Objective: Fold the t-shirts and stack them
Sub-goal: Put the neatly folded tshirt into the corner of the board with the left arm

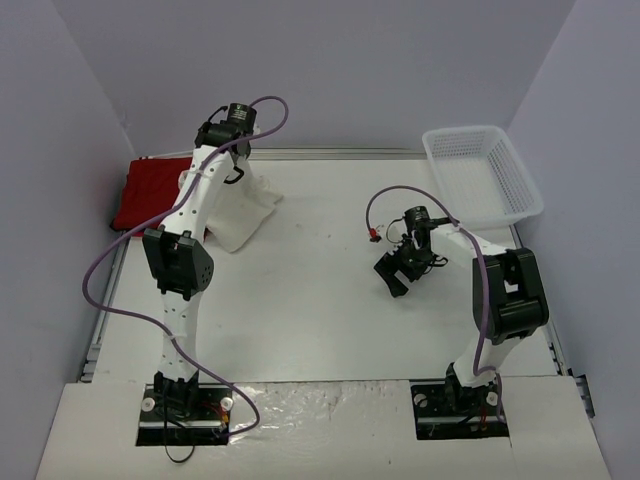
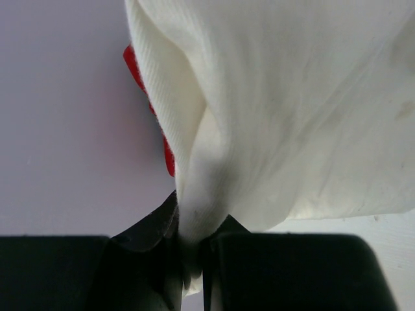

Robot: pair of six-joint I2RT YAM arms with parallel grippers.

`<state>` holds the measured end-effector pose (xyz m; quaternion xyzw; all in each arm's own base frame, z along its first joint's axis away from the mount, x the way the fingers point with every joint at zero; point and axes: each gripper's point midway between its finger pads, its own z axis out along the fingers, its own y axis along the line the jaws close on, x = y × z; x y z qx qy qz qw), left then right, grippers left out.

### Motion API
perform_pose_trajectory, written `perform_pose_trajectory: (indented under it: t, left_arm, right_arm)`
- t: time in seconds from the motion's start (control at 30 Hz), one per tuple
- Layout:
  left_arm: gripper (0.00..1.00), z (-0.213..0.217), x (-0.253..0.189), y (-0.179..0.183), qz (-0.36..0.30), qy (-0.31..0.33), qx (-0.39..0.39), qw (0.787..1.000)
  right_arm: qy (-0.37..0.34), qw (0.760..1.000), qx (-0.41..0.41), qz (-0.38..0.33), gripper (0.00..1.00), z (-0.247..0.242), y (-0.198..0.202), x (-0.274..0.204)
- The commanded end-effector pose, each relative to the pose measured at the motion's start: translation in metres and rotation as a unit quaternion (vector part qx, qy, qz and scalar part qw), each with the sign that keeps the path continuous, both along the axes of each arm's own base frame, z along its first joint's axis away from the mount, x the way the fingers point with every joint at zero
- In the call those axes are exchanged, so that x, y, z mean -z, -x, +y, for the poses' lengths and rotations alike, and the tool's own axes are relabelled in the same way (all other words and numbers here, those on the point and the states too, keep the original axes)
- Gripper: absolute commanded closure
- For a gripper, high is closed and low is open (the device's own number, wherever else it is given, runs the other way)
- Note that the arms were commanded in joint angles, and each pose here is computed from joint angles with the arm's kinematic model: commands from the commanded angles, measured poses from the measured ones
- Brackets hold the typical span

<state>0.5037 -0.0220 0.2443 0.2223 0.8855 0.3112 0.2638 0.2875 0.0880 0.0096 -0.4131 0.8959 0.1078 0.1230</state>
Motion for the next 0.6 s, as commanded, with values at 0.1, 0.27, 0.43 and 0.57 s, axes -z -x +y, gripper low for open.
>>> perform_pose_trajectory:
  t: [0.1,0.27,0.43,0.57]
  left_arm:
    - [0.98,0.014,-0.073,0.013,-0.072,-0.037,-0.009,0.997]
    - [0.98,0.015,-0.086,0.014,-0.09,-0.031,-0.011,0.995]
    - [0.98,0.015,-0.095,0.016,-0.105,-0.003,-0.013,0.994]
    - [0.98,0.011,-0.097,0.016,-0.108,0.016,-0.01,0.994]
  right_arm:
    - [0.024,0.999,-0.006,0.044,0.11,-0.005,0.018,0.017]
    - [0.043,0.997,-0.009,0.057,0.11,-0.009,0.023,0.027]
    - [0.043,0.997,-0.018,0.054,0.09,-0.007,0.025,0.026]
    - [0.039,0.998,-0.018,0.052,0.09,-0.005,0.025,0.024]
